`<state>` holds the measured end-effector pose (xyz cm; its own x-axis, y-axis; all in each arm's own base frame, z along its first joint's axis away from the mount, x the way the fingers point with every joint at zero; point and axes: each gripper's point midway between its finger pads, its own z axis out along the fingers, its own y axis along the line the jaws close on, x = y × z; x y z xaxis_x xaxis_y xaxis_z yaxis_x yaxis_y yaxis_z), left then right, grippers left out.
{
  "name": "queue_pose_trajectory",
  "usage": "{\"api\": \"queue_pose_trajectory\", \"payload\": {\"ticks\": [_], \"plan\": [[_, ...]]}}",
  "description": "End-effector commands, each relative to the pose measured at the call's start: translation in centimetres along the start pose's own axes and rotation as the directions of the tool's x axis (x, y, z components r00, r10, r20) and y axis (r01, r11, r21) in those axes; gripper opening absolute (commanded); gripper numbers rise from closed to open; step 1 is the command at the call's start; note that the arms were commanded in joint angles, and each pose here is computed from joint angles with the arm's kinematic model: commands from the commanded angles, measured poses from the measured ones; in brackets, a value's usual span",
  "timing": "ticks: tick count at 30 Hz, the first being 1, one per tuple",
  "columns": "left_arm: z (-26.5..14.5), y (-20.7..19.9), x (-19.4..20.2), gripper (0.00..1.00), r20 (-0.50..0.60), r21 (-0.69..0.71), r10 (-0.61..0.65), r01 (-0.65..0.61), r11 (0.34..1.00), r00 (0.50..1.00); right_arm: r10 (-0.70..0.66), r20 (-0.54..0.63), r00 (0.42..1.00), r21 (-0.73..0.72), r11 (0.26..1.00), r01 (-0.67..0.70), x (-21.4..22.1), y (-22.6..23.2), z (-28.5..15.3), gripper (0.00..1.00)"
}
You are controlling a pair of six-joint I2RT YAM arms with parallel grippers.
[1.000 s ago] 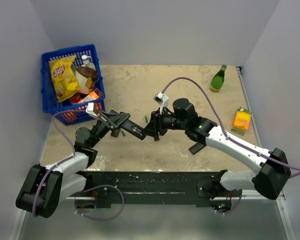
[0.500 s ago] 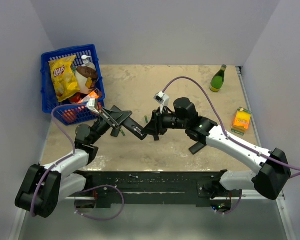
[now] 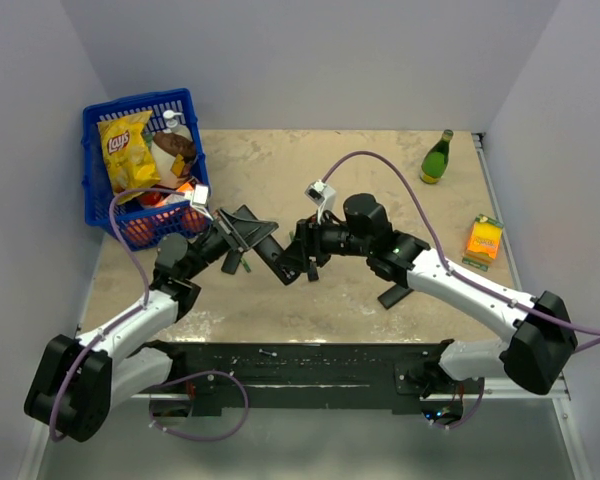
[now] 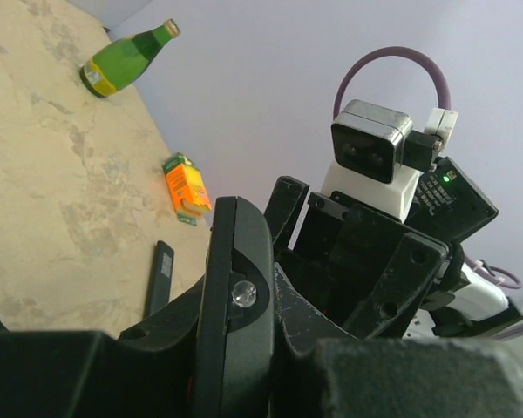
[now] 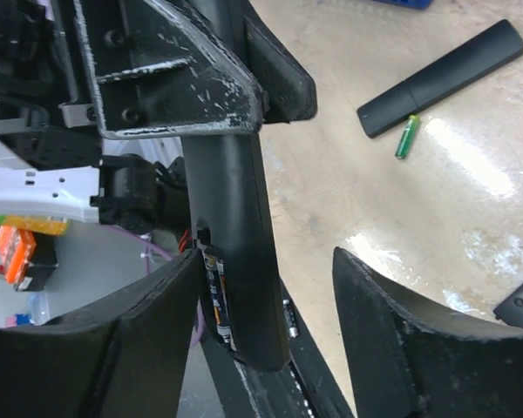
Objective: Load the batteries into the remote control
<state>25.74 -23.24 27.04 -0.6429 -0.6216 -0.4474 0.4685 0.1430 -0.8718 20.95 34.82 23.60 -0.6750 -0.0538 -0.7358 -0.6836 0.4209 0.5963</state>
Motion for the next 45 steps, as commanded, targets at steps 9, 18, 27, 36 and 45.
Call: {"api": "queue_pose_trajectory", "payload": {"ticks": [9, 18, 27, 36, 45], "plan": [[-0.4, 4.2, -4.4, 0.0, 0.01, -0.227, 0.264, -0.255, 0.94, 0.965, -0.126, 0.067, 0.99, 0.234, 0.966, 0.107, -3.5, -1.5, -3.5, 0.84], [-2.1, 4.8, -9.5, 0.0, -0.08, -0.409, 0.54, -0.521, 0.749, 0.838, -0.078, -0.106, 0.991, 0.563, 0.817, 0.124, 0.8, -10.2, -3.7, 0.72], [-4.4, 6.1, -10.7, 0.0, -0.145, -0.508, 0.634, -0.607, 0.611, 0.76, -0.039, -0.391, 0.919, 0.65, 0.695, 0.306, 6.8, -15.0, 0.1, 0.65], [-5.0, 6.5, -10.8, 0.0, -0.163, -0.519, 0.637, -0.615, 0.594, 0.754, -0.02, -0.475, 0.88, 0.673, 0.637, 0.377, 8.0, -16.4, 2.8, 0.54], [-4.8, 6.7, -10.5, 0.0, -0.17, -0.499, 0.626, -0.614, 0.612, 0.761, 0.029, -0.546, 0.837, 0.686, 0.589, 0.427, 10.5, -18.5, 3.7, 0.5]]}}
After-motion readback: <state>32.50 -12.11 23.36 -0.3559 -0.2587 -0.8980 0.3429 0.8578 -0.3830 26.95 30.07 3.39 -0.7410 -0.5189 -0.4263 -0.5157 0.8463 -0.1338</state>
